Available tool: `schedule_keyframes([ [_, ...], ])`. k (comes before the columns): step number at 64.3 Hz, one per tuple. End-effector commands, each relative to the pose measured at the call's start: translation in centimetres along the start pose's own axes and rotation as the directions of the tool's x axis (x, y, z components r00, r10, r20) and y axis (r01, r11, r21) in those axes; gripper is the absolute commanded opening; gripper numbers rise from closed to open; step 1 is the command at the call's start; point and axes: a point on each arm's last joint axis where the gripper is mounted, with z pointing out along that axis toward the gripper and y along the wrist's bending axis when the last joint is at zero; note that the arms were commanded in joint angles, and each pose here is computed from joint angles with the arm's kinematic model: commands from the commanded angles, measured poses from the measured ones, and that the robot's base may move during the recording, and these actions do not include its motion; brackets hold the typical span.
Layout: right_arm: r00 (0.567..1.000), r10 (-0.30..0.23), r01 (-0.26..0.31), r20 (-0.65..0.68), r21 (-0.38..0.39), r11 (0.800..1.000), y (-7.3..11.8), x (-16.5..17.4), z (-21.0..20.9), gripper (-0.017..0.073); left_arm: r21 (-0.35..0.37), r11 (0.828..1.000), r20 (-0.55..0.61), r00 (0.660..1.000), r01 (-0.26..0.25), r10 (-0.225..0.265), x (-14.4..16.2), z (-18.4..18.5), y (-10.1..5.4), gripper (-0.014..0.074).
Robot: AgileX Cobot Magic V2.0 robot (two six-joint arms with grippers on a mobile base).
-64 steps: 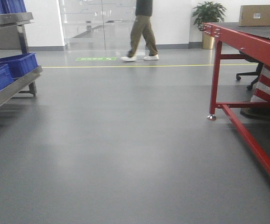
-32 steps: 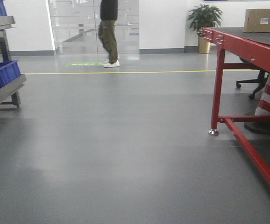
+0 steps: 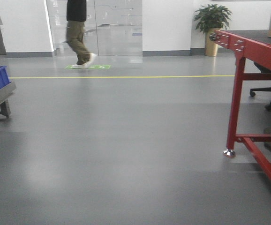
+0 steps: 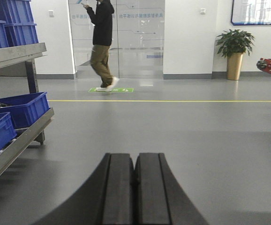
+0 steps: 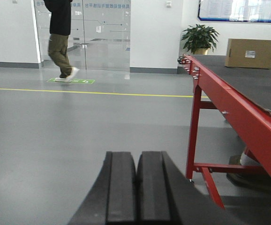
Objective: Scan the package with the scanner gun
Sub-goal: 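Drive the base forward past the blue-crate shelves, then turn the base toward the red table and stop at it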
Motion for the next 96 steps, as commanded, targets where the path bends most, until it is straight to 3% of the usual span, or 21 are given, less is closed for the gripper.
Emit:
schedule_keyframes([
  [1,1.0,0.0,0.0,0.02,0.006,1.0,-0.04,-0.19,-0.03,-0.0162,0.003,1.0,0.023,1.0,0.012,-0.012,-0.27,-0.04,0.0,-0.0111],
  [96,1.0,0.0,0.0,0.02,0.006,1.0,-0.04,-0.19,-0.03,-0.0162,0.003,1.0,0.023,1.0,0.012,-0.012,-0.27,-0.04,0.0,-0.0111],
])
